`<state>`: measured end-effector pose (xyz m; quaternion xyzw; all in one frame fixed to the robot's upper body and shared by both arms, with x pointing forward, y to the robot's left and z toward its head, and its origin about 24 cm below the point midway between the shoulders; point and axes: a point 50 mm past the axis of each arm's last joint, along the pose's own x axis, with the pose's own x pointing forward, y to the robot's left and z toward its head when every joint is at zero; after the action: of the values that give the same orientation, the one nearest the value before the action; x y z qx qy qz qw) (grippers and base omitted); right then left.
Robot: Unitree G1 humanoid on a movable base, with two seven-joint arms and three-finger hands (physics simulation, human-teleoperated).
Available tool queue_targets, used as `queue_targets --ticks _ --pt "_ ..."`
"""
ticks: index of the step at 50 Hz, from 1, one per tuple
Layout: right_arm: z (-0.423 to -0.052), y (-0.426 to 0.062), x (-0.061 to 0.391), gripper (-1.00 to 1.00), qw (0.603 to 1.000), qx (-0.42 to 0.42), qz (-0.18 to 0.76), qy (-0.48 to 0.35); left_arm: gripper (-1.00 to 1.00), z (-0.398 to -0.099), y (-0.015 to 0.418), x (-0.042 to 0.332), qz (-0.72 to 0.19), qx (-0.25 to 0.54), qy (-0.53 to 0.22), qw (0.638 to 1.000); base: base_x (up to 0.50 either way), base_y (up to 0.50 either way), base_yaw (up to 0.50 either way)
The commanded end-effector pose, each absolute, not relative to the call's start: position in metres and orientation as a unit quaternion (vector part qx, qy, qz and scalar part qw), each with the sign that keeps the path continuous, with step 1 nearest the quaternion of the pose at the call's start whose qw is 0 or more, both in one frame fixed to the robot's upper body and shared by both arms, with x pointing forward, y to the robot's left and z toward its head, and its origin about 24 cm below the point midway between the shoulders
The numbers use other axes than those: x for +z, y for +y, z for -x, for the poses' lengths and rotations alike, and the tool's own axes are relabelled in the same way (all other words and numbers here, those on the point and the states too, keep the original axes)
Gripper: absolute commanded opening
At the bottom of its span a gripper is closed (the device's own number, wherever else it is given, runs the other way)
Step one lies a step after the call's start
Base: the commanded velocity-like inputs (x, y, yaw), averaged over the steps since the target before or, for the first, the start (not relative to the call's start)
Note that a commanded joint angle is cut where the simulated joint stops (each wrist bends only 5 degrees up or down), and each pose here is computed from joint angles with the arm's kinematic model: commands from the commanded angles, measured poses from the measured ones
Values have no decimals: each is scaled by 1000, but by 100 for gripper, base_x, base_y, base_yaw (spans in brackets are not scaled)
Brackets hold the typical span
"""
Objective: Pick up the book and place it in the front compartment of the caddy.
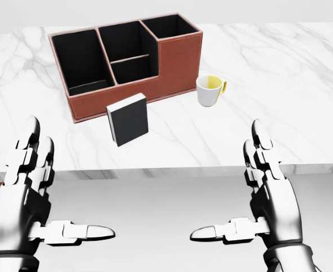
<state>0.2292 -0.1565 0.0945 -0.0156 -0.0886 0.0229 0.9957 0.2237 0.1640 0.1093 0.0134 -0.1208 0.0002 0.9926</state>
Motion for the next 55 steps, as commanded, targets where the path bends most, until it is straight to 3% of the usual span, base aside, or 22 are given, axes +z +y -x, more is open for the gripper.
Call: queue_targets --ticks 1,32,48,55 --pt "-227 -154 97 100 995 31 14 -93 100 -221 165 115 -15 -1 -133 991 0 50 0" --pt "-226 -151 90 100 996 34 17 -79 100 -221 162 113 -16 -5 -129 992 0 48 0" --pt "-221 -149 95 100 995 30 33 -90 100 -220 163 116 -17 -3 -135 991 0 5 0" --pt "-218 -148 98 100 994 41 29 -95 100 -220 162 115 -17 -5 -134 991 45 0 0"
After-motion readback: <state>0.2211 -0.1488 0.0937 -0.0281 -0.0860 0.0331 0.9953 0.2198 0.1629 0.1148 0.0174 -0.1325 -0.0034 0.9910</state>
